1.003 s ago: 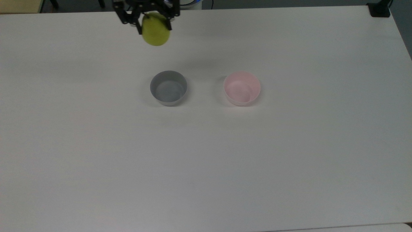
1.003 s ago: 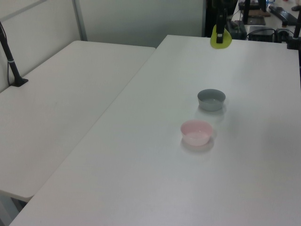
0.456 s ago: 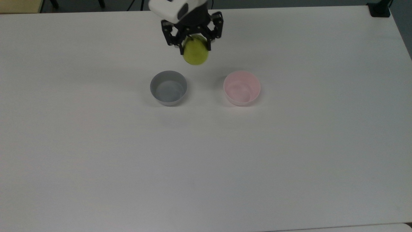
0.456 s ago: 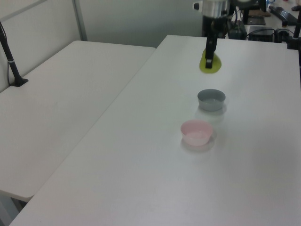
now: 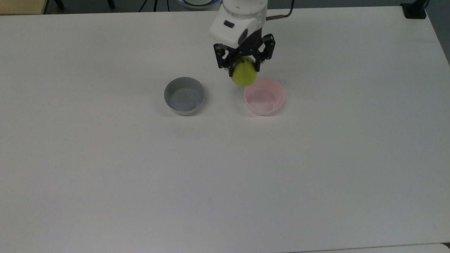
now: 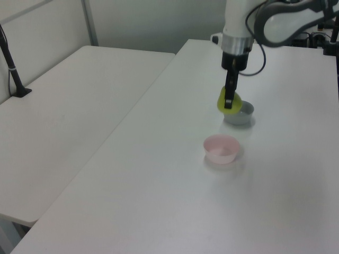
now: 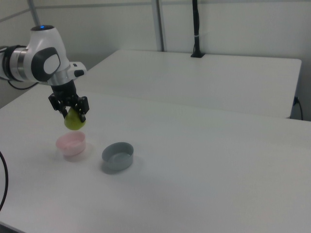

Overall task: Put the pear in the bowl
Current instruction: 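Carry the pear past the grey bowl and lower it into the pink bowl, then open the gripper to release the pear in the pink bowl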

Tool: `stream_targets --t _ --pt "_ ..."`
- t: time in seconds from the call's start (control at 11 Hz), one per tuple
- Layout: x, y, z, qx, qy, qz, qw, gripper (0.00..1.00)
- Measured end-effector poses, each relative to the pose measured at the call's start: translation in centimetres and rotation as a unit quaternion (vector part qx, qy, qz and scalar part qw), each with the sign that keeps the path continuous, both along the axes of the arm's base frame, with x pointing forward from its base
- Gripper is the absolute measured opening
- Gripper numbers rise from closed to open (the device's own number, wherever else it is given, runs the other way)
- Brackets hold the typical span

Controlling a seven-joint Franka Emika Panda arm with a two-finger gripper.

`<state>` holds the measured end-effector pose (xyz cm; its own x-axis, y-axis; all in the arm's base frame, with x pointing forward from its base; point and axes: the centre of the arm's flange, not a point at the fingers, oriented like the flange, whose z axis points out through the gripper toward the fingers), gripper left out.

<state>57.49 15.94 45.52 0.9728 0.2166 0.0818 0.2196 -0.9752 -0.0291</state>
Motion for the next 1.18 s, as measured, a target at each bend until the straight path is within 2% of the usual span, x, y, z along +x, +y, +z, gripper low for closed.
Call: stream_targets --t 0.46,0.91,1.18 --pt "1.2 4.4 -7.1 -0.001 -0.011 0.001 0.9999 0.72" --pt "0.8 6.3 -8.4 0.000 -0.006 0.008 1.0000 0.72" --pt "0.5 7.1 -10.5 -0.007 0.010 0.011 0.9999 0.72"
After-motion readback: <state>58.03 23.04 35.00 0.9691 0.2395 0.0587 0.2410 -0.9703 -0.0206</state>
